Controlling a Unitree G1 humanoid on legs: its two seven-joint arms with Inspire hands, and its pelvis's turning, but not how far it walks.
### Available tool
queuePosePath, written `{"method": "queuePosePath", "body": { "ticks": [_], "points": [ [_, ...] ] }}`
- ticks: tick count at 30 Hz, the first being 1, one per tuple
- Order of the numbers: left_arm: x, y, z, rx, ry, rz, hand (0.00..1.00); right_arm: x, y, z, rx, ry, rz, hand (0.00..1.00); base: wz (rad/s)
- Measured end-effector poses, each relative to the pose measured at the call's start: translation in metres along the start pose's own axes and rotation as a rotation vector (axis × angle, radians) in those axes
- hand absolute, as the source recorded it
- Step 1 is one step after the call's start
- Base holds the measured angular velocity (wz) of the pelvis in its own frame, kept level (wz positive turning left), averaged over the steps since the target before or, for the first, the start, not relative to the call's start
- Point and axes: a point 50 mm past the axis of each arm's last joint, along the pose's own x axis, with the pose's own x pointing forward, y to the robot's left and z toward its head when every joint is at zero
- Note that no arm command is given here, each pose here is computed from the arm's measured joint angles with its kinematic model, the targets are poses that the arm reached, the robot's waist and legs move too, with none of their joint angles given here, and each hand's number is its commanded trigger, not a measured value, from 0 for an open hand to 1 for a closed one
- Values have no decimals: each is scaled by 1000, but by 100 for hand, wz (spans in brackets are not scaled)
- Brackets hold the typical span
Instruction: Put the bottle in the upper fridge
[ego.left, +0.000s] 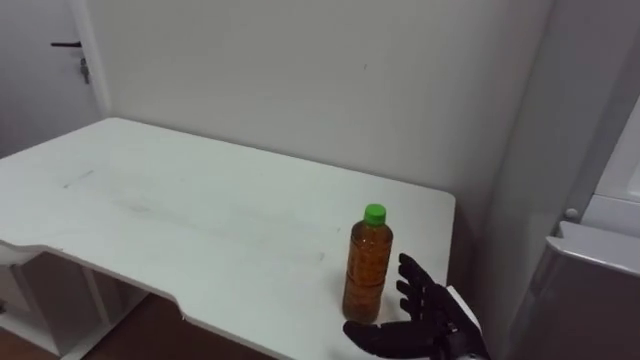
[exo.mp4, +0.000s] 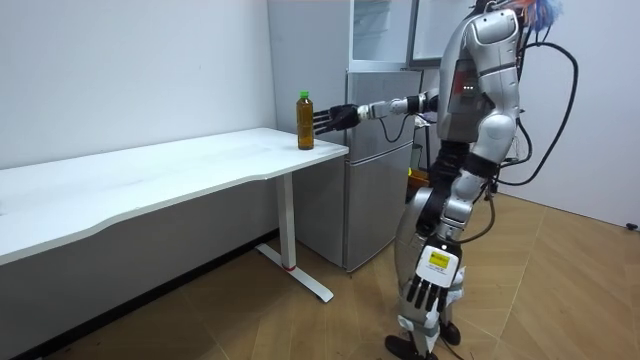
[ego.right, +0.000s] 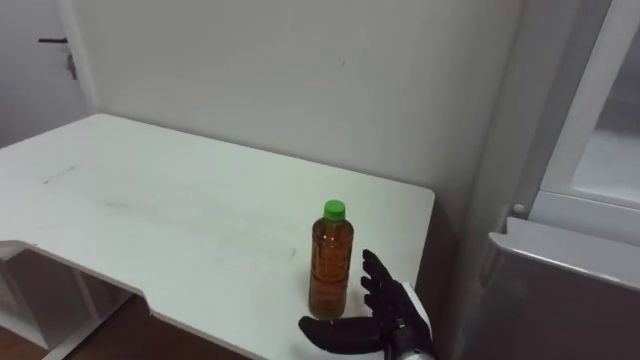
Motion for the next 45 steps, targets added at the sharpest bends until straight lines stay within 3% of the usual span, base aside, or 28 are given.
{"method": "queuePosePath", "body": {
  "ticks": [16, 24, 38, 45],
  "points": [
    [-2, -11, 3, 53, -18, -20, 0, 8, -10, -8, -5, 23, -240, 0, 7],
    [1, -15, 28, 25, -76, -16, 0, 20, -18, 3, -18, -1, -341, 0, 1],
    [0, -22, 36, -63, -106, -28, 0, 25, -21, 13, -80, -71, -423, 0, 2],
    [1, -22, 38, -41, -126, -32, 0, 26, -20, 18, -86, -101, -424, 0, 0]
  ]
}}
